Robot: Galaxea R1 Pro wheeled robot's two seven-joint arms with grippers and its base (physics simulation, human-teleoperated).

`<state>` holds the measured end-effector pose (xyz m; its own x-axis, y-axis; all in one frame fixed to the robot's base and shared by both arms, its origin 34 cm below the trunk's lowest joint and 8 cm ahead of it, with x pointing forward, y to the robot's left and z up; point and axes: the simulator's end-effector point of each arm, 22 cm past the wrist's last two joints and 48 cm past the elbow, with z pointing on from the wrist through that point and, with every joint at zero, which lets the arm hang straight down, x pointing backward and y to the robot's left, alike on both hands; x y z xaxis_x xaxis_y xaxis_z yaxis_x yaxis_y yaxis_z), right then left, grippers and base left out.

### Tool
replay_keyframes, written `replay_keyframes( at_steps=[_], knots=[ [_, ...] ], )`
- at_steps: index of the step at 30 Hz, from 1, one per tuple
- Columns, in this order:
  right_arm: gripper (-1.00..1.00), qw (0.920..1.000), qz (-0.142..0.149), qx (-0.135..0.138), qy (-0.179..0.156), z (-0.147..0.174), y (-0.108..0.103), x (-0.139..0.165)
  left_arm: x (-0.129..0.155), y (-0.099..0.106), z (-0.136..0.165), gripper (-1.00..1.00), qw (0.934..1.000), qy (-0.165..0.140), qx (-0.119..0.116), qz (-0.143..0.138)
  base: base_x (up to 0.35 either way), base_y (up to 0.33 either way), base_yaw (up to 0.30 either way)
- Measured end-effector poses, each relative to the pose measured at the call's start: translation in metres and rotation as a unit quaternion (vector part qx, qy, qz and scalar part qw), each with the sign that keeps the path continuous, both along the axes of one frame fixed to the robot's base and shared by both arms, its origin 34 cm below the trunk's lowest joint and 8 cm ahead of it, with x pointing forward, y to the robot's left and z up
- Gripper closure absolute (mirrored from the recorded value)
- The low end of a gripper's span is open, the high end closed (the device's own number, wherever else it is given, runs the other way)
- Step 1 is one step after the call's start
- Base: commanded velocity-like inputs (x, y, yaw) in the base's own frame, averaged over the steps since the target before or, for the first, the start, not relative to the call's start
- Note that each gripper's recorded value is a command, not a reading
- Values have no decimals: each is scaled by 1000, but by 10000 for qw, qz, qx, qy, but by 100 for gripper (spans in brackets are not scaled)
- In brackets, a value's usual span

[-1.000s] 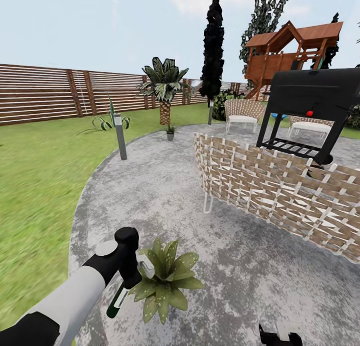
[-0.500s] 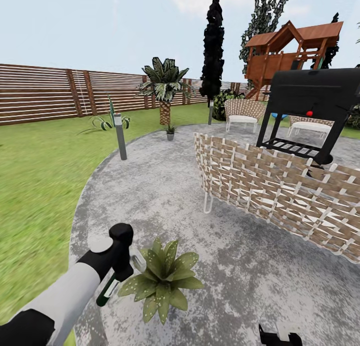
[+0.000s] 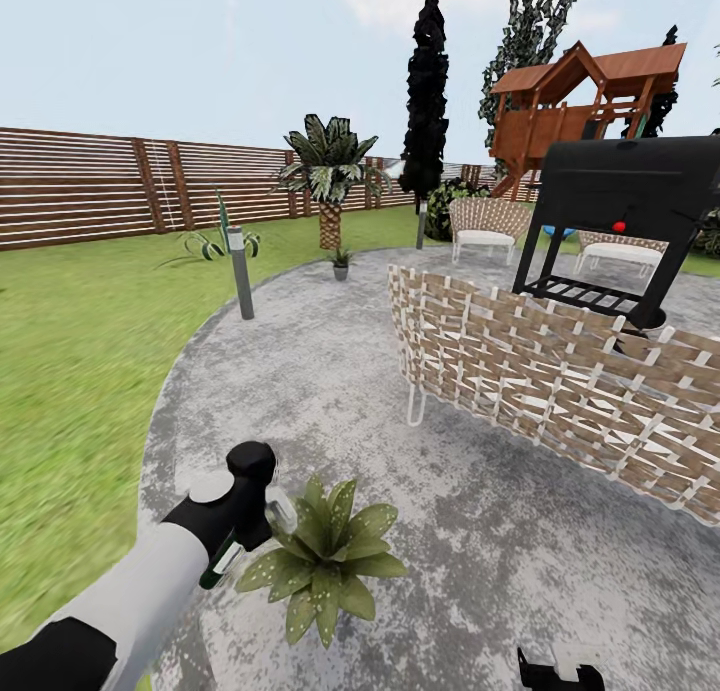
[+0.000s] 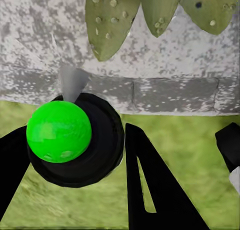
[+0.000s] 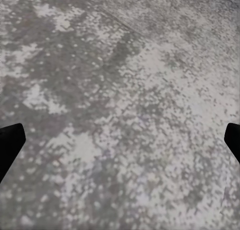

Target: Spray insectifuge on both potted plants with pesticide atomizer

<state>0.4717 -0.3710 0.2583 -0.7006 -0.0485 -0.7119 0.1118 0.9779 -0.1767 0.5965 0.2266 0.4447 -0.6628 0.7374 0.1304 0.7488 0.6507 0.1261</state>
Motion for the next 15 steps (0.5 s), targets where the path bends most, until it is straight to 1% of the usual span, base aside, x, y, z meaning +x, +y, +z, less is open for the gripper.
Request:
replay_keyframes(
  at_steps=[3,6,8,9,12,14,15],
  knots=[
    [-100,10000,1,-1,0,0,0,0,-1,12,-1,100,9999,4,80,62,0,0,0],
    [-100,10000,0,0,0,0,0,0,1,9,-1,100,10000,-28,83,40,0,0,0],
    [-100,10000,-1,-1,-2,0,0,0,7,6,1,100,9998,-161,150,-19,0,0,0],
    [-100,10000,0,1,-1,0,0,0,7,6,1,100,9997,-178,161,-26,0,0,0],
    [-100,10000,0,2,0,0,0,0,4,11,-3,100,9996,-141,229,-22,0,0,0],
    [-100,10000,1,-1,0,0,0,0,2,18,-5,100,9996,-107,264,25,0,0,0],
    [-100,10000,1,0,0,0,0,0,4,18,-4,100,9996,-133,266,27,0,0,0]
  ],
)
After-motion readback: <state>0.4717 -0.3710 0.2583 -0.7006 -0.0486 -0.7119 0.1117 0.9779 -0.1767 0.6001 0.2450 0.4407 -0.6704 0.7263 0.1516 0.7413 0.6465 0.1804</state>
